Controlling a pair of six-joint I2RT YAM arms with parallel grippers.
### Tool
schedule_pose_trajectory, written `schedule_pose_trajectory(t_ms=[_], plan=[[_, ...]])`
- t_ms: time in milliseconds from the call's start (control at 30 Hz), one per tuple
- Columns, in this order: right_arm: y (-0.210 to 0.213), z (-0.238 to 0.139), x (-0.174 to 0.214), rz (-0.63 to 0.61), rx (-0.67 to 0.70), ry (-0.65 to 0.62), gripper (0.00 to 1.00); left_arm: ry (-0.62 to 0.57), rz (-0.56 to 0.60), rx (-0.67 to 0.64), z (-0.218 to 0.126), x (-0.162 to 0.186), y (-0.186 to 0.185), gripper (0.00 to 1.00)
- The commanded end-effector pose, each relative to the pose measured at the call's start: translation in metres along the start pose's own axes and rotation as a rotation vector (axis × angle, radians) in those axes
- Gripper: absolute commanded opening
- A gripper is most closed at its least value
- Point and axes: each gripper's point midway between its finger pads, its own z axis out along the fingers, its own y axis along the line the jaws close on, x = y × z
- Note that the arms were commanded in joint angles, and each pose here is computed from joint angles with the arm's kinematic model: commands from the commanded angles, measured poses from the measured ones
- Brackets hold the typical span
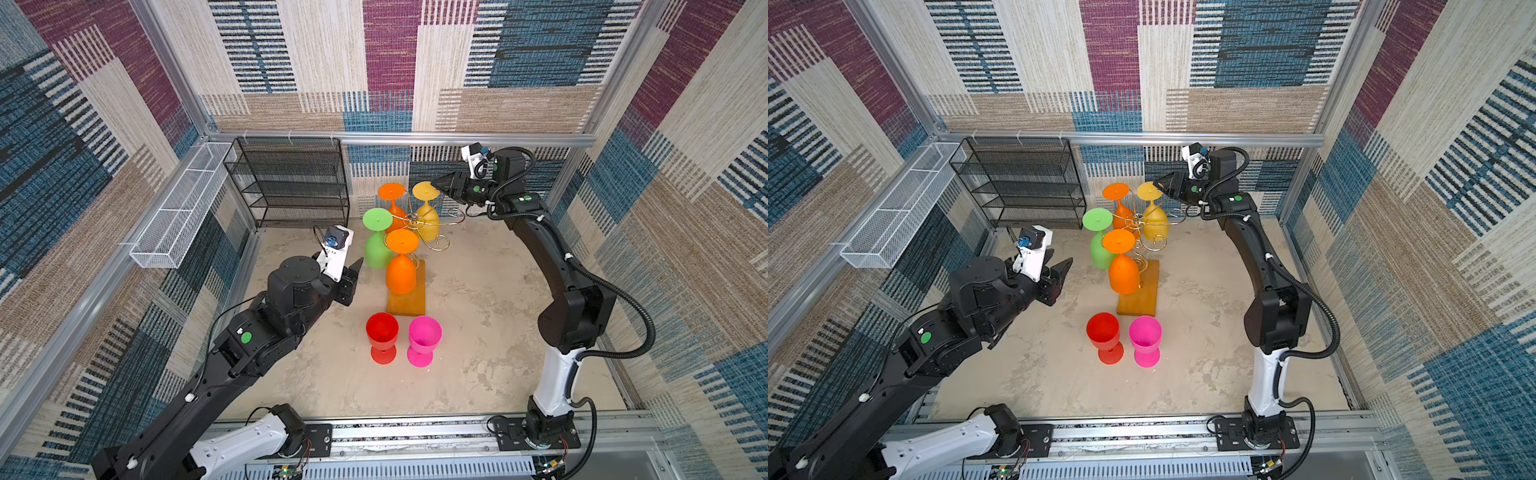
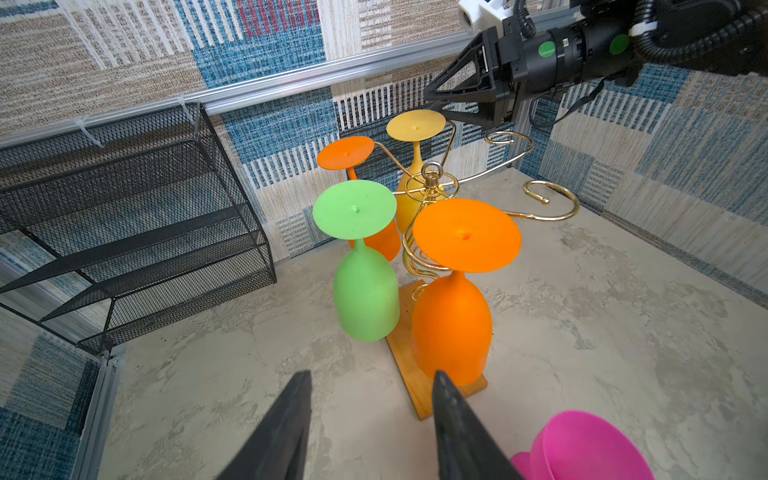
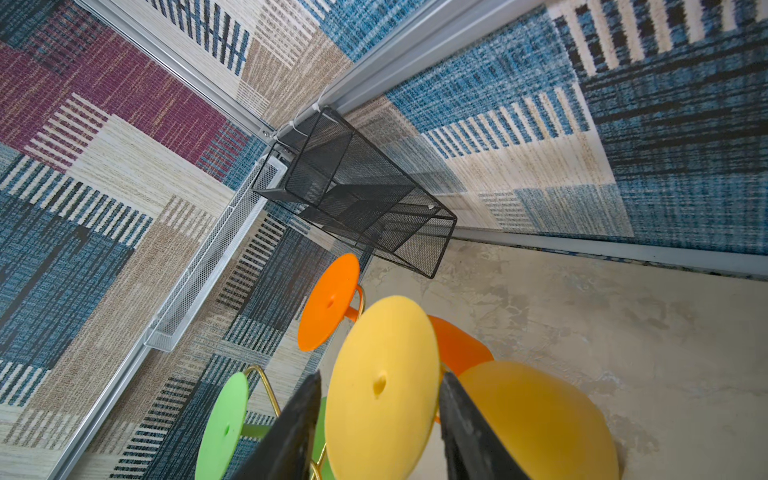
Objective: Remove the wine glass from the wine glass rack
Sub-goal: 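Close the right gripper on the yellow glass foot on the rack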
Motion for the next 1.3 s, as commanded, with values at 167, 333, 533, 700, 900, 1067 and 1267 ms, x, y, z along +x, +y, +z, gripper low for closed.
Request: schedule_pose_trajectory(t_ms=[167,333,533,700,900,1067,1267], plan=[[0.002,0.005,0.011,0.021,-0.023,0.050,0.40,-0.024,-0.053,0.015,0.002,-0.006,-0.003,0.49],[0.000,0.008,0.015,0.028,-0.026,0.063,0.37,-0.025,-0.053,0.014,0.002,-0.007,-0.002,0.49],[-0.001,0.009,0.017,0.030,-0.019,0.070,0.34,-0.024,-0.052,0.014,0.003,-0.007,-0.002,0.49],[-0.004,0.010,0.020,0.035,-0.007,0.077,0.29,-0.020,-0.051,0.012,0.004,-0.006,-0.001,0.49],[-0.003,0.008,0.020,0.040,-0.007,0.070,0.19,-0.012,-0.054,0.014,0.005,-0.002,-0.002,0.49],[0.003,0.006,0.019,0.051,-0.030,0.067,0.14,-0.016,-0.059,0.011,0.004,-0.002,0.000,0.49],[0.020,-0.003,0.013,0.061,-0.082,0.055,0.08,-0.013,-0.063,0.010,0.003,0.000,0.000,0.49]])
